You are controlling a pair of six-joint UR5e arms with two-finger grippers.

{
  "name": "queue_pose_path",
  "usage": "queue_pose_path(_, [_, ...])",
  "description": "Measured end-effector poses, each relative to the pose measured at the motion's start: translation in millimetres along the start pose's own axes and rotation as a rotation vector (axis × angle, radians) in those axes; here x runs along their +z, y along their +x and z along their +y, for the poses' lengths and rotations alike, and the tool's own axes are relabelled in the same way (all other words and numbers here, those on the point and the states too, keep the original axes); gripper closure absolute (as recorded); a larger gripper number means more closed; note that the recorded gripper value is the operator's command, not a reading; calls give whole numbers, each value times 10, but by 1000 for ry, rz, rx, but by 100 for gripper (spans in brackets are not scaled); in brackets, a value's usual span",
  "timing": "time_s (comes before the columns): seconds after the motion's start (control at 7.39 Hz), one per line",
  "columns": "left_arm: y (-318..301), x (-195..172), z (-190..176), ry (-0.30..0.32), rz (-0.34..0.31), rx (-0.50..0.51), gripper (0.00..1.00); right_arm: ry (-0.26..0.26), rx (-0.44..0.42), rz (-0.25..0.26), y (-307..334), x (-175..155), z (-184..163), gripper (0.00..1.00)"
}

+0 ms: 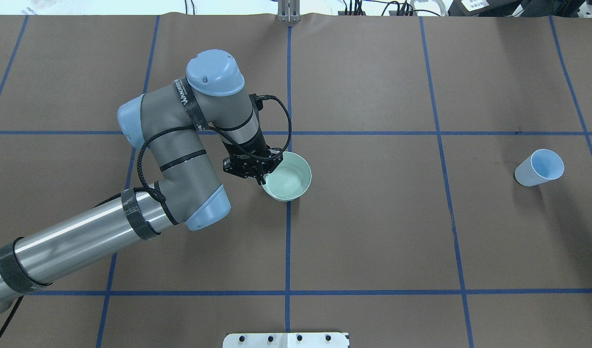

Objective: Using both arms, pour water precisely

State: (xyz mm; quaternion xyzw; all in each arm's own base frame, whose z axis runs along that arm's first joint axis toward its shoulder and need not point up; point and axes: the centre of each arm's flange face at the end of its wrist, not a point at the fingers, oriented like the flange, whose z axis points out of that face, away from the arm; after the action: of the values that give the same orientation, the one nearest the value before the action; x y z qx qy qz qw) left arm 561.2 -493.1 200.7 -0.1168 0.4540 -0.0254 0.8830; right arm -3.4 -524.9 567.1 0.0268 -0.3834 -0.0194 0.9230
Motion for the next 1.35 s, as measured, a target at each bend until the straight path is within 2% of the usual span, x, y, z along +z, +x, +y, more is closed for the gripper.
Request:
queue_pose_path(0.14, [31,21,-10,0,2,3,100,0,0,0,2,2,0,1])
queue_pose_path(0.27, [56,29,-14,-1,3,4,89,-1,0,1,4,4,0,1])
queue_pose_path(0.41, [63,47,-13,-3,2,4,82,-1,1,1,5,4,0,1])
queue_pose_path(0.54, [60,71,-12,-5,-1,3,82,-1,1,1,8,5,1,1])
queue_pose_path(0.68, [60,80,-11,-6,-2,3,56,-2,2,1,13,8,1,1])
queue_pose_path(0.81, [60,84,-10,-6,-3,3,14,-2,2,1,15,11,1,1])
queue_pose_path(0.95, [65,78,-6,-6,-1,5,1,-2,3,1,17,12,1,1])
queue_pose_path(1.08, [75,24,-6,-1,6,8,0,0,0,1,10,8,-2,1])
queue_pose_path(1.35, [-19,-401,-3,39,54,18,0,38,-64,-11,-127,11,-40,1])
